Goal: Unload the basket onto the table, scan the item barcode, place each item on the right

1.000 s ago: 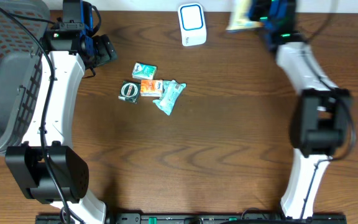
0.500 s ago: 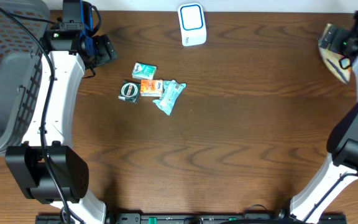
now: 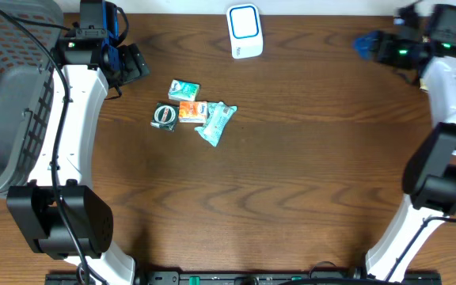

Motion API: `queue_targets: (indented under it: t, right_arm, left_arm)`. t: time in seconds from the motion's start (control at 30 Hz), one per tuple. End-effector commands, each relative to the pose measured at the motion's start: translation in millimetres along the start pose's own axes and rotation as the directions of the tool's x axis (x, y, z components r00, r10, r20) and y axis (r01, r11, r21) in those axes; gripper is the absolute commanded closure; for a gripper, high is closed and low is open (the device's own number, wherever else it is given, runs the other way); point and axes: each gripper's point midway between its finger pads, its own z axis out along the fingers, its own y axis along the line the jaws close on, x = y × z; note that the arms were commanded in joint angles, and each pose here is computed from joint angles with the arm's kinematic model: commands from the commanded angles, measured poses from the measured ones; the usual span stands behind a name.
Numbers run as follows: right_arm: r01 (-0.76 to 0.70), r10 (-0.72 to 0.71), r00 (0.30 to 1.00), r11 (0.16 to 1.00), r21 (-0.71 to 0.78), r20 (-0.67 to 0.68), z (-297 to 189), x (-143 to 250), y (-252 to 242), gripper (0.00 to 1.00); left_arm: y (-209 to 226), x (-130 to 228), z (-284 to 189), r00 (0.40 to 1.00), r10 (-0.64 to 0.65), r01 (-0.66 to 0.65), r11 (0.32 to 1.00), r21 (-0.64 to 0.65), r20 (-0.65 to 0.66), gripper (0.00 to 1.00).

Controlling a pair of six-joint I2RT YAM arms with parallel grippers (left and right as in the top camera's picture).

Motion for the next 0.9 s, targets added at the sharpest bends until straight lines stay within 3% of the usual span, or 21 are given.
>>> queue_targets:
  t: [0.0, 0.07, 0.23, 0.3, 0.43, 0.57, 0.63, 0.73, 0.87]
  right_arm:
    - [0.014, -0.048, 0.992, 0.959, -0.282, -0.114, 11.8, 28.6, 91.2, 0.08]
    - [-0.001, -0.065, 0.977, 0.953, -0.303, -0.205, 21.4, 54.1, 120.2, 0.01]
    - [0.08, -0.197, 0.928, 0.934, -0.349, -0.316, 50.8, 109.3, 195.1, 0.01]
    - [0.099, -0.214, 0.913, 0.942, -0.321, -0.348, 62.1, 127.9, 215.5, 0.06]
    - [0.076, -0.121, 0.898, 0.99, -0.122, -0.422, 80.9, 164.9, 237.9, 0.22]
    - [0.043, -0.089, 0.875, 0.993, -0.107, -0.476, 85.2, 200.1, 271.6, 0.24]
    - [0.03, -0.071, 0.869, 0.995, -0.091, -0.489, 86.2, 210.7, 280.4, 0.31]
    - [0.019, -0.032, 0.87, 0.999, -0.031, -0.492, 89.3, 222.6, 283.8, 0.41]
    - [0.028, 0.001, 0.875, 0.998, 0.053, -0.484, 97.3, 242.0, 276.9, 0.44]
  left_arm:
    - [1.4, -1.7, 1.1, 1.0, 0.006, -0.006, 1.0, -0.012, 0.004, 0.02]
    - [1.4, -1.7, 1.1, 1.0, 0.006, -0.006, 1.0, -0.012, 0.004, 0.02]
    - [1.4, -1.8, 1.0, 1.0, 0.006, -0.006, 1.0, -0.012, 0.005, 0.02]
    - [1.4, -1.8, 1.0, 1.0, 0.006, -0.006, 1.0, -0.012, 0.005, 0.02]
    - [1.4, -1.7, 1.1, 1.0, 0.006, -0.006, 1.0, -0.012, 0.004, 0.02]
    - [1.3, -1.8, 1.1, 1.0, 0.006, -0.006, 1.0, -0.012, 0.005, 0.02]
    - [1.4, -1.8, 1.0, 1.0, 0.006, -0.006, 1.0, -0.012, 0.005, 0.02]
    - [1.4, -1.8, 1.0, 1.0, 0.006, -0.006, 1.0, -0.012, 0.005, 0.02]
    - [1.4, -1.8, 1.0, 1.0, 0.006, -0.006, 1.0, -0.012, 0.005, 0.02]
